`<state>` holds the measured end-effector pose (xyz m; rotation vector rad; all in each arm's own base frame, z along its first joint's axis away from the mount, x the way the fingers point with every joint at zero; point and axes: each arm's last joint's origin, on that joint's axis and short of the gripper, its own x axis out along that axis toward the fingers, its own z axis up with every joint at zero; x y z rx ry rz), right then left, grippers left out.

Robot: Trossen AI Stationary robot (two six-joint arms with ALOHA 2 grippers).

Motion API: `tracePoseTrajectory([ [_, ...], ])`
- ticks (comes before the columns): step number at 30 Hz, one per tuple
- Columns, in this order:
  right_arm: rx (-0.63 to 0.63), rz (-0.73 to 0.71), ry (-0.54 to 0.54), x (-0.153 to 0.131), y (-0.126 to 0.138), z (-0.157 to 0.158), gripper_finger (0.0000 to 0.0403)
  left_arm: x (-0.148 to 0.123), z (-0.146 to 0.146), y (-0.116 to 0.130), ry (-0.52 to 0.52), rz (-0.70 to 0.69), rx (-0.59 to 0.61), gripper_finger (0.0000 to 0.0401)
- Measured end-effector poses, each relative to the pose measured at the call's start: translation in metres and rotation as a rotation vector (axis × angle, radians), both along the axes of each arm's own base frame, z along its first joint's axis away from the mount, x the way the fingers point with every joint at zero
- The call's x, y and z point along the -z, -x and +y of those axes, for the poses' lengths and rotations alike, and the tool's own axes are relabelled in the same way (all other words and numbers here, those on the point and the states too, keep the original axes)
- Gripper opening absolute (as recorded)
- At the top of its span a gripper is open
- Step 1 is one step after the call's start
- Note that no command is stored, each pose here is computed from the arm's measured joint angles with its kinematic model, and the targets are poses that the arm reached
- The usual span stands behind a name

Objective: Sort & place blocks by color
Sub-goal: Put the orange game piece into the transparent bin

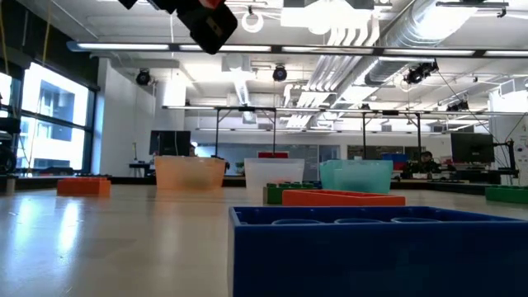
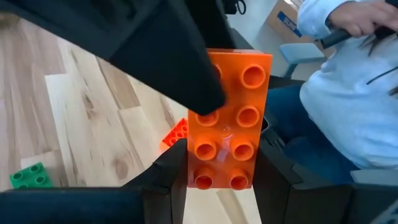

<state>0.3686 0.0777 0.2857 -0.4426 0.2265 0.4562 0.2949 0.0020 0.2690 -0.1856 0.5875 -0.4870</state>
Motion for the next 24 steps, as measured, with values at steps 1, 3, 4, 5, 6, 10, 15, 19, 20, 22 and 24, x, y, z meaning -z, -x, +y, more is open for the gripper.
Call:
tracePoseTrajectory([
  [1, -0.008, 0.002, -0.002, 0.0006, -0.0002, 0.0003, 0.0215, 0.0001, 0.0003, -0.0001, 0.004, 0.0, 0.004, 0.0112],
  [3, -0.034, -0.021, -0.006, -0.0011, -0.0009, 0.0003, 0.0209, 0.0012, 0.0014, -0.0026, 0.015, -0.01, 0.014, 0.0112],
  [4, -0.039, -0.033, -0.002, -0.0023, -0.0008, 0.0004, 0.0205, 0.0017, 0.0013, -0.0034, 0.033, -0.008, 0.024, 0.0112],
  [5, -0.04, -0.035, -0.001, -0.0026, -0.0007, 0.0004, 0.0199, 0.0016, 0.0014, -0.0045, 0.047, -0.013, 0.029, 0.0112],
  [6, -0.038, -0.033, 0.0, -0.0024, -0.0007, 0.0003, 0.0194, 0.0006, 0.0016, -0.0056, 0.052, -0.027, 0.029, 0.0112],
  [10, -0.036, -0.028, 0.002, -0.0018, -0.0007, 0.0001, 0.0168, 0.0001, 0.0019, -0.006, 0.049, -0.033, 0.025, 0.0113],
  [15, -0.031, -0.036, 0.005, -0.0025, -0.0009, 0.0, 0.0126, -0.002, 0.0038, -0.0073, 0.051, -0.058, 0.017, 0.0113],
  [19, -0.034, -0.037, 0.005, -0.0027, -0.0008, 0.0, 0.009, -0.0023, 0.0046, -0.0075, 0.06, -0.06, 0.016, 0.0113],
  [20, -0.037, -0.038, 0.005, -0.0027, -0.0007, 0.0001, 0.0083, -0.0024, 0.0046, -0.0075, 0.06, -0.061, 0.016, 0.0115],
  [22, -0.039, -0.039, 0.006, -0.003, -0.0006, 0.0001, 0.0075, -0.0027, 0.0046, -0.0077, 0.062, -0.063, 0.017, 0.0121],
  [24, -0.037, -0.039, 0.007, -0.003, -0.0006, 0.0001, 0.0075, -0.0027, 0.0046, -0.0077, 0.062, -0.063, 0.016, 0.0131],
])
